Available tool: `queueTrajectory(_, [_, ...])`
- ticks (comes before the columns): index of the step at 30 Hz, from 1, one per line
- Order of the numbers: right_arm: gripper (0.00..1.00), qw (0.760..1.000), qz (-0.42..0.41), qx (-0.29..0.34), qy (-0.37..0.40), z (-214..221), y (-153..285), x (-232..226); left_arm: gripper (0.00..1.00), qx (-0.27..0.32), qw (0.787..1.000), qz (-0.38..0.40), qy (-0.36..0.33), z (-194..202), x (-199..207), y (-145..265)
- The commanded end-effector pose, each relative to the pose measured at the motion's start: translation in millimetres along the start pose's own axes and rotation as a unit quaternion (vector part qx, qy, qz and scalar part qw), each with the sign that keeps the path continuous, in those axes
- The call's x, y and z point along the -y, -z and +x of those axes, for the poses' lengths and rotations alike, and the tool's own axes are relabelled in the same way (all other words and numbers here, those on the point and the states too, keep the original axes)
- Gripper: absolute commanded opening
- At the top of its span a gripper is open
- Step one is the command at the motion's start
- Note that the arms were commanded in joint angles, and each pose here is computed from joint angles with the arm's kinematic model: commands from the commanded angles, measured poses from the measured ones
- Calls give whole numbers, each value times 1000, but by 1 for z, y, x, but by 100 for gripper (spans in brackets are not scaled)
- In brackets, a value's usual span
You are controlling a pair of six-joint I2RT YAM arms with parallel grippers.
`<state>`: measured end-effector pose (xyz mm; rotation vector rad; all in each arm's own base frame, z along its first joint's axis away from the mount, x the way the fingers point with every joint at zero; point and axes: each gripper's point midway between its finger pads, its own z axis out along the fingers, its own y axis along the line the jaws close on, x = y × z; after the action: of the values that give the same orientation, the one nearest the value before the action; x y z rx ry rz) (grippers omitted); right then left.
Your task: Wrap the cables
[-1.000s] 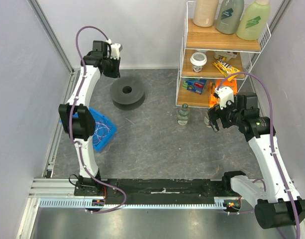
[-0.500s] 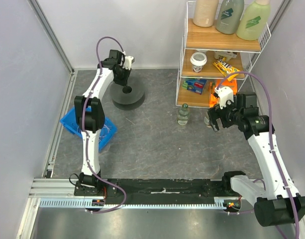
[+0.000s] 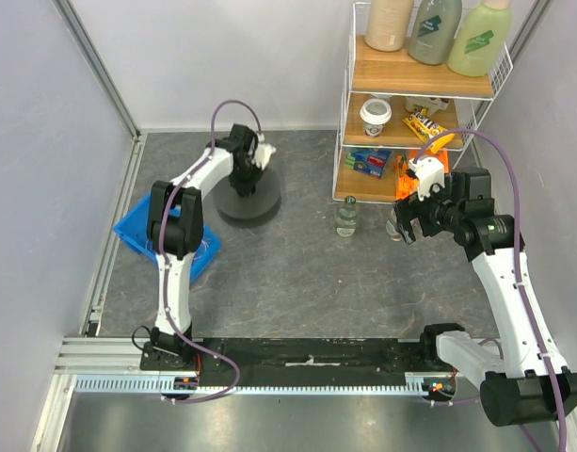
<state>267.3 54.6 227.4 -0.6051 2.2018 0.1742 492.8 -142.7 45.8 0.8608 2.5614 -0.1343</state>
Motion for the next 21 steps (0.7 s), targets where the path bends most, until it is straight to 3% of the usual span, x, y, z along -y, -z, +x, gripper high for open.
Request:
queueTrajectory(1, [98,1000,-2,22,-4,-14,6,1,2,13,994,55,-91,11,76,35])
queueTrajectory(9, [98,1000,1,28,-2,-16,10,0,2,-18,981,122,-148,78,178,57])
queueTrajectory(14, [98,1000,-2,25,-2,-13,9,-1,2,-31,975,155,-156,107,215,69])
queueTrajectory(21, [98,999,-12,31,-5,-19,6,-2,2,-1,976,150,-158,74,221,112])
